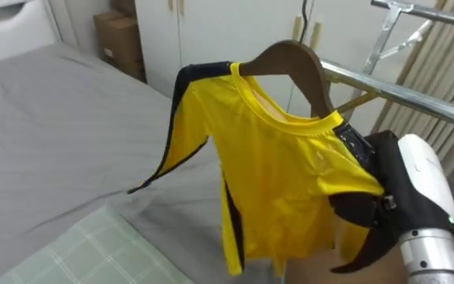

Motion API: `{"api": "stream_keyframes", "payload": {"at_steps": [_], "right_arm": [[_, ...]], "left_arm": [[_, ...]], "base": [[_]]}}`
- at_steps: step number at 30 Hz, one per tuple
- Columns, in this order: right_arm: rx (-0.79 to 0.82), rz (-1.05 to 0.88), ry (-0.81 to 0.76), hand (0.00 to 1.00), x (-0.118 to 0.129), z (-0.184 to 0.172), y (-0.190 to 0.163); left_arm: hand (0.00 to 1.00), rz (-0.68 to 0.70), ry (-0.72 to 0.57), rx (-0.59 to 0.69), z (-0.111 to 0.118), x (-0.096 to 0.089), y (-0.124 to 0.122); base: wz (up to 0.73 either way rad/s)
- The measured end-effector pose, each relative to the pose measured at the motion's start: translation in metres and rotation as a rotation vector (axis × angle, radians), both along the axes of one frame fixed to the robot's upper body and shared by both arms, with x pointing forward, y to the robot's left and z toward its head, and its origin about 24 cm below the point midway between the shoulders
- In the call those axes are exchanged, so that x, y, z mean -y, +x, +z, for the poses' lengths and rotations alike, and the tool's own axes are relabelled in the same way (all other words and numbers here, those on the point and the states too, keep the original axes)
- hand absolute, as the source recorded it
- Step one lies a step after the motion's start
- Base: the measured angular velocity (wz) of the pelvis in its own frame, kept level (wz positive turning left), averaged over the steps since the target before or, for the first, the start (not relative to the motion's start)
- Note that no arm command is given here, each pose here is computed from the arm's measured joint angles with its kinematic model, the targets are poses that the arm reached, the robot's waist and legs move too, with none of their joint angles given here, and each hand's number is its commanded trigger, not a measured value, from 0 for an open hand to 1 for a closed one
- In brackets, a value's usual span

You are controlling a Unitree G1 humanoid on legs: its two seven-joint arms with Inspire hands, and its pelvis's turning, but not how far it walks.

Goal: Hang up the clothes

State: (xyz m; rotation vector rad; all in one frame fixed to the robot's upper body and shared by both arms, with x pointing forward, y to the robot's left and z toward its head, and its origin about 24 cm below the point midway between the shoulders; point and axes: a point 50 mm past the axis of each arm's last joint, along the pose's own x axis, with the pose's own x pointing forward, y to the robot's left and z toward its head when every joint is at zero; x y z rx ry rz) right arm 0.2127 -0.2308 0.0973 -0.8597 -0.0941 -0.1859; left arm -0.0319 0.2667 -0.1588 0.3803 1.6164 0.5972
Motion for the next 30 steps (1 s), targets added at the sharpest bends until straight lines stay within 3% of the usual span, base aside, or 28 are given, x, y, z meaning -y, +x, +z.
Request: {"api": "stream_keyframes", "payload": {"at_steps": [7,12,15,24,30], "right_arm": [[0.002,0.002,-0.003,1.0,-0.006,0.001,0.004],[0.029,0.008,0.016,1.0,-0.01,0.006,0.012],[0.04,0.077,0.017,1.0,-0.026,0.009,0.019],[0.115,0.135,-0.007,1.0,-0.033,0.032,0.029],[0.122,0.136,0.006,1.0,-0.031,0.034,0.029]], "left_arm": [[0.0,0.097,-0.025,-0.139,-0.001,0.015,-0.031],[0.0,0.146,-0.036,-0.19,0.001,0.015,-0.04],[0.0,0.183,-0.028,-0.193,0.003,0.012,-0.045],[0.0,0.15,-0.004,-0.171,0.004,0.002,-0.03],[0.0,0.032,0.034,-0.125,0.006,-0.01,-0.002]], "base": [[-1.42],[-0.73],[-0.71],[-0.12],[0.01]]}}
